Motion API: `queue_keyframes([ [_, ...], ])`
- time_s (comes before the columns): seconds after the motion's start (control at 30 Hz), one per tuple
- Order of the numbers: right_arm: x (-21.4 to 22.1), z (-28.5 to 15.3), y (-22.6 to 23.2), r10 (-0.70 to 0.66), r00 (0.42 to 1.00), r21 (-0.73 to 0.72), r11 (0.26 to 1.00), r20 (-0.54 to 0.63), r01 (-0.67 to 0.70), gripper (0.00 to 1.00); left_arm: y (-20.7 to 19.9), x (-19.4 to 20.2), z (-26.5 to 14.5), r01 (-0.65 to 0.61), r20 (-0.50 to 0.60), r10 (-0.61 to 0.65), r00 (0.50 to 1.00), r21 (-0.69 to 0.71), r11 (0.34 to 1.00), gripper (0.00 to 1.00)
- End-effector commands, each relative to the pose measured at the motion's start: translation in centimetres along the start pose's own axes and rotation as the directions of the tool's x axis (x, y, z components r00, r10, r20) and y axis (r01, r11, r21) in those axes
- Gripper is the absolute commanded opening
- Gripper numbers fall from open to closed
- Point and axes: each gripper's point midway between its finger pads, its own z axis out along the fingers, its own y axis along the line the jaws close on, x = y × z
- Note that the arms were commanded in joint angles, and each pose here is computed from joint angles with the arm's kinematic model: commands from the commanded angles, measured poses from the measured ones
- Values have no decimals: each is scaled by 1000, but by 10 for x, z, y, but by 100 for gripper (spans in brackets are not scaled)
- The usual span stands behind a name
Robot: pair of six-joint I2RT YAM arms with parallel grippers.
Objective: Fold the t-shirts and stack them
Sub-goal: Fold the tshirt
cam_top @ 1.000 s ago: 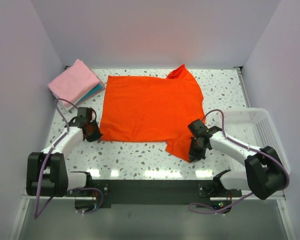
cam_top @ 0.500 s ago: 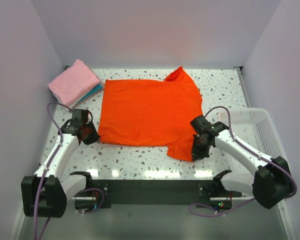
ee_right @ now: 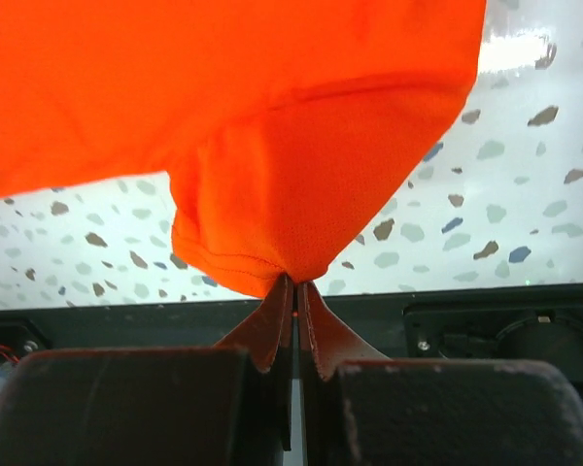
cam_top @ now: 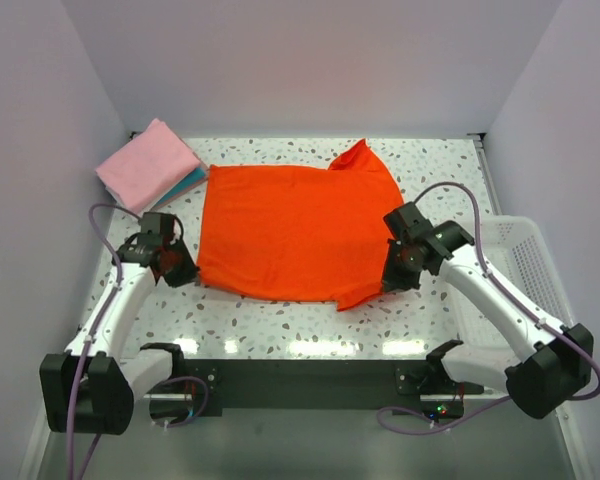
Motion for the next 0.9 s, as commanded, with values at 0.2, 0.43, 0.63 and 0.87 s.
queue_keyframes([
  [0.2,-84,1,45,-13,980,-8,1000,196,15,0,-38,-48,8,45,60,-51,997,98,994,0],
  [0.43,-133,10,51,-43,970,42,999,238,34,0,-51,-74,22,65,72,-74,995,115,991,0],
  [0.63,-168,15,58,-52,965,24,999,256,47,0,-60,-94,33,67,78,-77,994,119,991,0],
  [0.87,-205,36,74,-92,963,46,996,254,82,0,-51,-123,46,111,95,-121,988,105,988,0],
])
